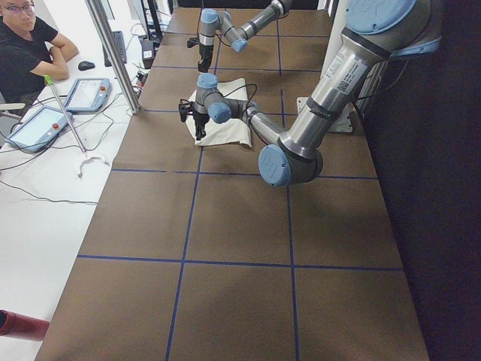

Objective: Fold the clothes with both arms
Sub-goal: 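Lower the hem onto the collar edge with both grippers, then release the hem and move the right gripper to the folded shirt's side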

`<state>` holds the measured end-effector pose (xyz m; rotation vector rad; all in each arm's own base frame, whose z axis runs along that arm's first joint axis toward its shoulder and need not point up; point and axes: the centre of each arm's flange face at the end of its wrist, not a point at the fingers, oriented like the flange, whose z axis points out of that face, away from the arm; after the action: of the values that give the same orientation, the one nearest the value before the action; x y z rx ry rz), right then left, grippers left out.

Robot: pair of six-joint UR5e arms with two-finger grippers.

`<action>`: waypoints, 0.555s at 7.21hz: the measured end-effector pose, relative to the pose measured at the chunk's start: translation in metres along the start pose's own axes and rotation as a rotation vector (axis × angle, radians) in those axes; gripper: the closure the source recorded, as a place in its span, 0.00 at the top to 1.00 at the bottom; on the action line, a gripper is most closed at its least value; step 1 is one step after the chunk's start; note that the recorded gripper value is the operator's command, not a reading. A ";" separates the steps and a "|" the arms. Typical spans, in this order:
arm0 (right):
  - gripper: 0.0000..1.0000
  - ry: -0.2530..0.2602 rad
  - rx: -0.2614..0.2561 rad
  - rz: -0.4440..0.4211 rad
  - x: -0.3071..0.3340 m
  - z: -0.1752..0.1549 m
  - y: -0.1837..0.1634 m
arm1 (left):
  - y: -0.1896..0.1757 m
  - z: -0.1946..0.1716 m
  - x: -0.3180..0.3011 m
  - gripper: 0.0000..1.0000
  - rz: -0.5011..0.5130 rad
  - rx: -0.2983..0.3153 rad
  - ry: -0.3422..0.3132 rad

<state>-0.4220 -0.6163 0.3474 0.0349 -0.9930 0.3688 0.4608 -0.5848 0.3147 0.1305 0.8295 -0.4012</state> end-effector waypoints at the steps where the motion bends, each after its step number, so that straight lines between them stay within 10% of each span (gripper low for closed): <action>1: 1.00 -0.027 -0.005 -0.006 -0.007 -0.011 0.010 | -0.001 -0.002 0.001 1.00 0.000 0.002 0.003; 4: 1.00 -0.043 -0.022 -0.020 0.021 -0.016 0.089 | 0.001 -0.015 0.004 1.00 0.004 0.008 0.025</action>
<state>-0.4274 -0.5242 0.3434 0.0330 -1.0387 0.3398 0.4533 -0.5814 0.3012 0.1449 0.8521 -0.4002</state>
